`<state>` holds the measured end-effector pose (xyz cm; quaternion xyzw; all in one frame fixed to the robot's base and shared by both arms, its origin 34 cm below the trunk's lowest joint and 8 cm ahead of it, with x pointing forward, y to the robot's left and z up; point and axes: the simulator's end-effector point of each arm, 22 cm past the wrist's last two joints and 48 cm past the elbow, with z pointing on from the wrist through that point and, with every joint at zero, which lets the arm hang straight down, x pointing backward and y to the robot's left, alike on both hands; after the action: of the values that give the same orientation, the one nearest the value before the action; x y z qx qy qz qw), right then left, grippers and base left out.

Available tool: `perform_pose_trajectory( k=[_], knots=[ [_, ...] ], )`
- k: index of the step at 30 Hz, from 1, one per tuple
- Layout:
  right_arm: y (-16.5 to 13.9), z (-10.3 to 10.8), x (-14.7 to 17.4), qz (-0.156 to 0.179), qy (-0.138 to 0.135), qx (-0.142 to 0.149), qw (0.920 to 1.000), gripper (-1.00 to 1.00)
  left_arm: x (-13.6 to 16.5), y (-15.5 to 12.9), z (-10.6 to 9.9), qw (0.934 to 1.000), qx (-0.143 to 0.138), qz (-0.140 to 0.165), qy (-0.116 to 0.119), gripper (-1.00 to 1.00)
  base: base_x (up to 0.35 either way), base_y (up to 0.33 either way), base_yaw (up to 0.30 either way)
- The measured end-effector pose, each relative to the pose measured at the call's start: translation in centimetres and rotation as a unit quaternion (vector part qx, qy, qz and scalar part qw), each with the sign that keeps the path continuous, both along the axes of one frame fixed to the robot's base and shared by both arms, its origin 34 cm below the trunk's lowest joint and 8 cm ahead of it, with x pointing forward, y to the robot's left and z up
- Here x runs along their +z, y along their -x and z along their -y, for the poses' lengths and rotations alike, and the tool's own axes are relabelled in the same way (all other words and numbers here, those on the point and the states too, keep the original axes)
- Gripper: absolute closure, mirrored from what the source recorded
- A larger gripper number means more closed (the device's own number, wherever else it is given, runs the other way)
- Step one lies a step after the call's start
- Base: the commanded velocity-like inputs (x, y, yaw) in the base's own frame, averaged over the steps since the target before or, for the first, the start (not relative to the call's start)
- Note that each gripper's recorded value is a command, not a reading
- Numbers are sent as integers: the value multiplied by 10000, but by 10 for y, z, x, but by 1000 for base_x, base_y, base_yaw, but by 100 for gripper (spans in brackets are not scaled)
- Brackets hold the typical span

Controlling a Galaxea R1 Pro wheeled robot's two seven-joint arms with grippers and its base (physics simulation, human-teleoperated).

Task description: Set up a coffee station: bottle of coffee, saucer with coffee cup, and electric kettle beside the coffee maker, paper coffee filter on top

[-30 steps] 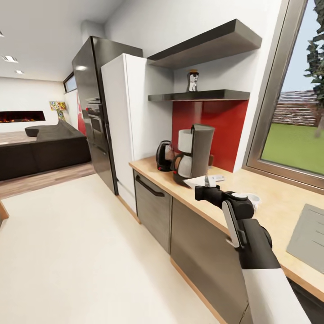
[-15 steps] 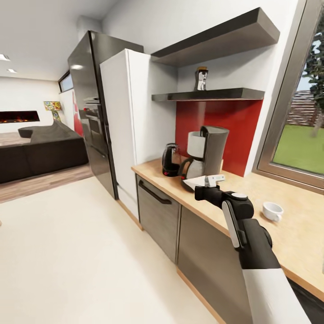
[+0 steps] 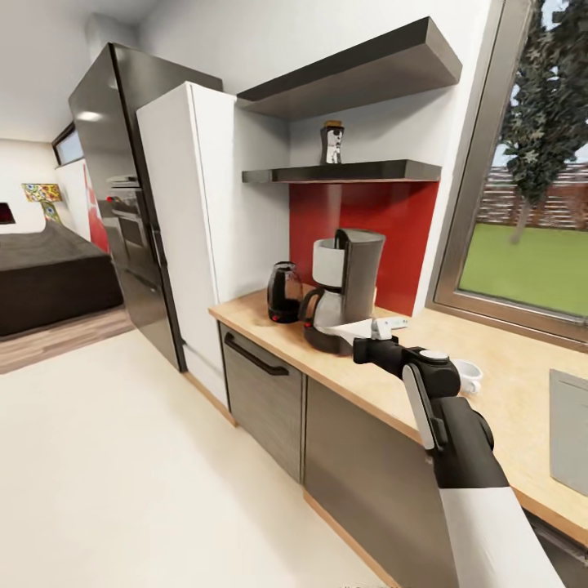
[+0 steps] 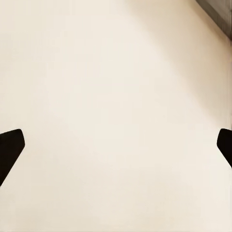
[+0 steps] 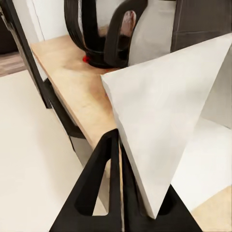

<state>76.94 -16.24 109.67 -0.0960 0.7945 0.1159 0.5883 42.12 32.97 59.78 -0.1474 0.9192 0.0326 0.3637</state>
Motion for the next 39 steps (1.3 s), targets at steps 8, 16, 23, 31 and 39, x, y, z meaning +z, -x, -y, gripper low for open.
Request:
perform_pose_trajectory(
  k=[8, 16, 23, 31, 39],
  knots=[
    [0, 0, 0, 3, 1, 1, 10000, 100, 0, 0, 0, 10000, 2, 3, -2, -100, 160, 151, -183],
    [0, 0, 0, 6, 1, 2, 10000, 100, 1, 0, 0, 10000, 2, 7, -2, -100, 233, 234, -15],
    [11, -7, -13, -91, 45, 249, 9996, 100, -3, 3, 9, 10000, -32, -45, 59, -100, 0, 0, 0],
    [19, -14, -23, -171, -1, 408, 9990, 100, -3, 3, 9, 10000, -32, -45, 59, -100, 0, 0, 0],
    [23, -22, -19, -148, -33, 584, 9982, 100, -4, 4, 13, 9999, -31, -50, 84, -100, 0, 0, 0]
  ],
)
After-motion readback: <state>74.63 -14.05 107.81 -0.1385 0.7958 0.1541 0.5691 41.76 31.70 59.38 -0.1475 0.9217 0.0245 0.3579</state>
